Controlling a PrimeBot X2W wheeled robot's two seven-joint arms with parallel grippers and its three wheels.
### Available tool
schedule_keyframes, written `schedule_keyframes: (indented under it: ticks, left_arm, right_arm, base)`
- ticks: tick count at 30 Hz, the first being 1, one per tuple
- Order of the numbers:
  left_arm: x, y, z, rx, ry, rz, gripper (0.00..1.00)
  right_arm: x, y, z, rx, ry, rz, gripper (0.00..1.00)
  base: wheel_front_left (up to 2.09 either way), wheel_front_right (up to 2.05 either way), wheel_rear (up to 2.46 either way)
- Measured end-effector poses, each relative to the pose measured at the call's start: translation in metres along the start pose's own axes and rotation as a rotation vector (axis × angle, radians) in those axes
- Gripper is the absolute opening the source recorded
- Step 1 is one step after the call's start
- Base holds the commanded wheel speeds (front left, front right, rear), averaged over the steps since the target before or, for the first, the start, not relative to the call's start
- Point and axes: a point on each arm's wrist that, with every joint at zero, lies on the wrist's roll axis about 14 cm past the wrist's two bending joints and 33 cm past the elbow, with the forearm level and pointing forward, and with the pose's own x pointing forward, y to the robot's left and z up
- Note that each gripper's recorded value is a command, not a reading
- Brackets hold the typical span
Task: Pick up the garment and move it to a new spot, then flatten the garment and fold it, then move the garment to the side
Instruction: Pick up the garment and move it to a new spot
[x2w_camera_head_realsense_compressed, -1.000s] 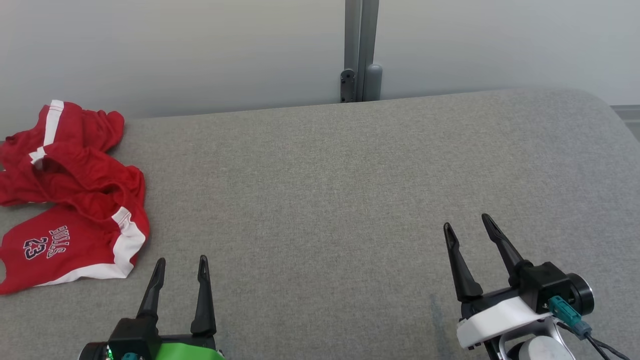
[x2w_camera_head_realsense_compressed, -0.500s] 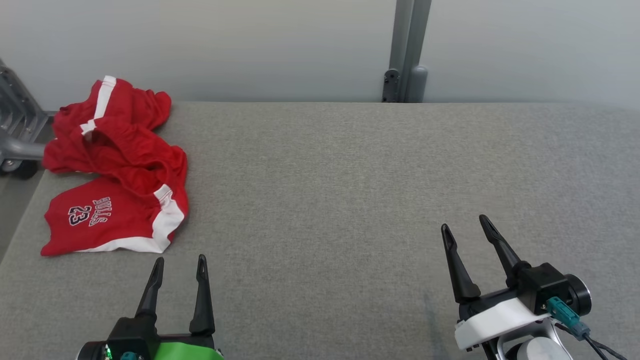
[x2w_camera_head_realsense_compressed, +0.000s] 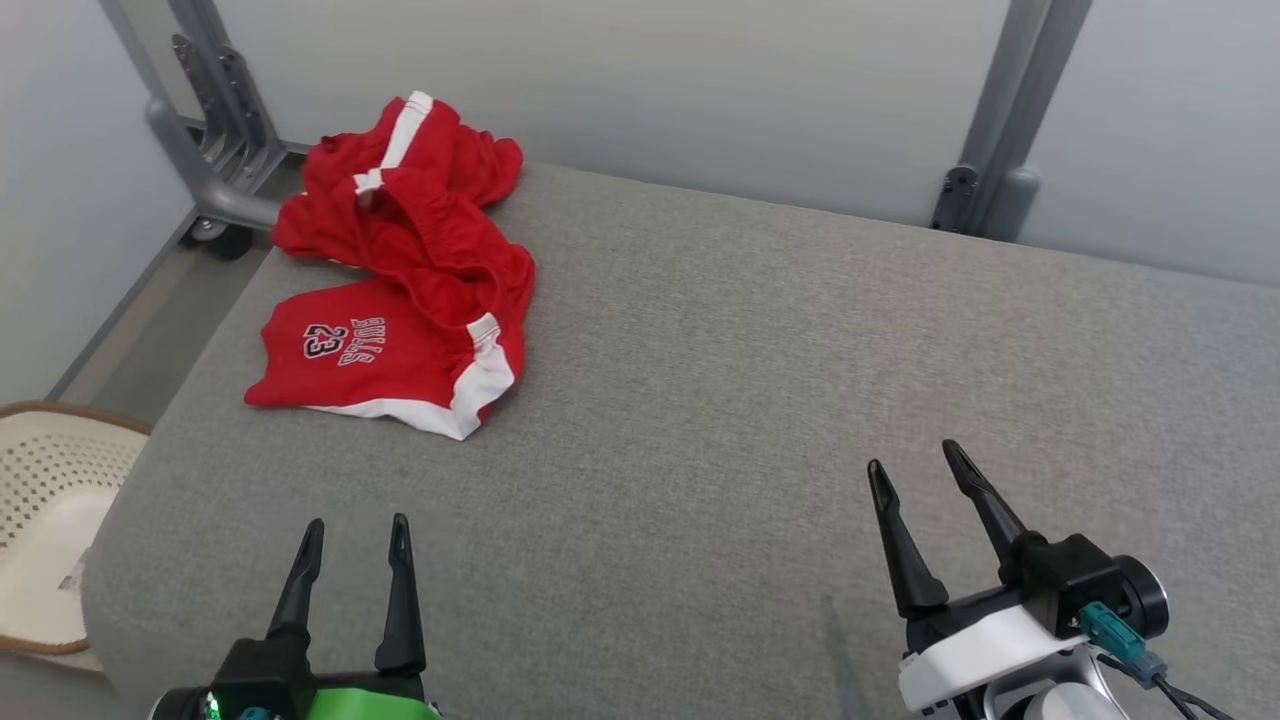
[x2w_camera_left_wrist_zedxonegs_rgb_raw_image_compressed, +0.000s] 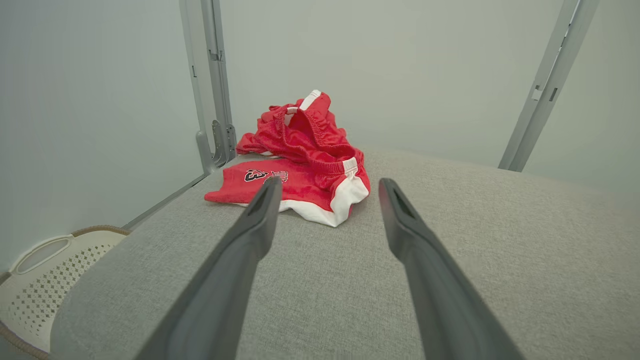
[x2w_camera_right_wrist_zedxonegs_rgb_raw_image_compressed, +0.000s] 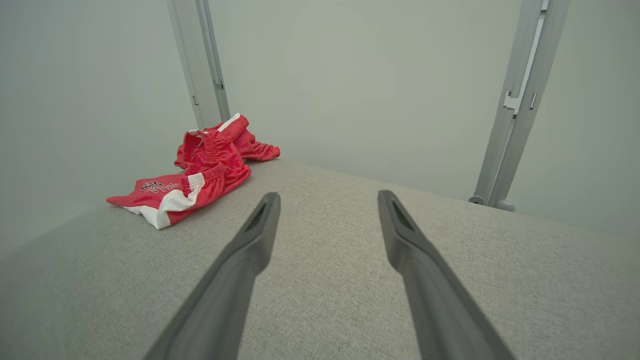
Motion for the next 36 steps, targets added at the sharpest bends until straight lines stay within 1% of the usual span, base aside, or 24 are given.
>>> schedule_keyframes:
  ticks: [7, 11, 14, 20, 25, 28, 31, 36]
  left_arm:
    - [-0.019, 0.026, 0.001, 0.002, 0.0, 0.091, 1.0]
    - [-0.025, 0.037, -0.002, 0.003, 0.012, 0.127, 1.0]
    - [-0.024, 0.038, -0.005, 0.003, 0.027, 0.136, 1.0]
    - [-0.013, 0.042, -0.015, 0.019, 0.062, 0.125, 1.0]
    - [0.02, 0.048, -0.013, 0.072, 0.07, 0.085, 1.0]
    - [0.055, 0.047, -0.007, 0.095, 0.077, 0.05, 1.0]
    - [0.089, 0.043, 0.001, 0.089, 0.091, 0.018, 1.0]
    - [0.138, 0.025, -0.011, 0.068, 0.193, -0.053, 1.0]
  right_arm:
    - [0.017, 0.032, -0.004, 0.021, 0.004, 0.108, 1.0]
    - [0.023, 0.043, -0.008, 0.033, 0.01, 0.143, 1.0]
    - [0.024, 0.044, -0.011, 0.041, 0.017, 0.148, 1.0]
    - [0.026, 0.026, -0.014, 0.033, 0.018, 0.101, 1.0]
    - [0.027, 0.008, -0.017, 0.02, 0.02, 0.054, 1.0]
    - [0.028, -0.004, -0.021, 0.013, 0.024, 0.025, 1.0]
    - [0.03, -0.016, -0.024, 0.009, 0.024, -0.003, 1.0]
    - [0.036, -0.037, -0.028, 0.005, 0.017, -0.049, 1.0]
  base:
    - [0.0, 0.0, 0.0]
    - [0.0, 0.0, 0.0]
    - [0.0, 0.0, 0.0]
    - [0.0, 0.0, 0.0]
    - [0.0, 0.0, 0.0]
    - [0.0, 0.0, 0.0]
    - [0.0, 0.0, 0.0]
    - [0.0, 0.0, 0.0]
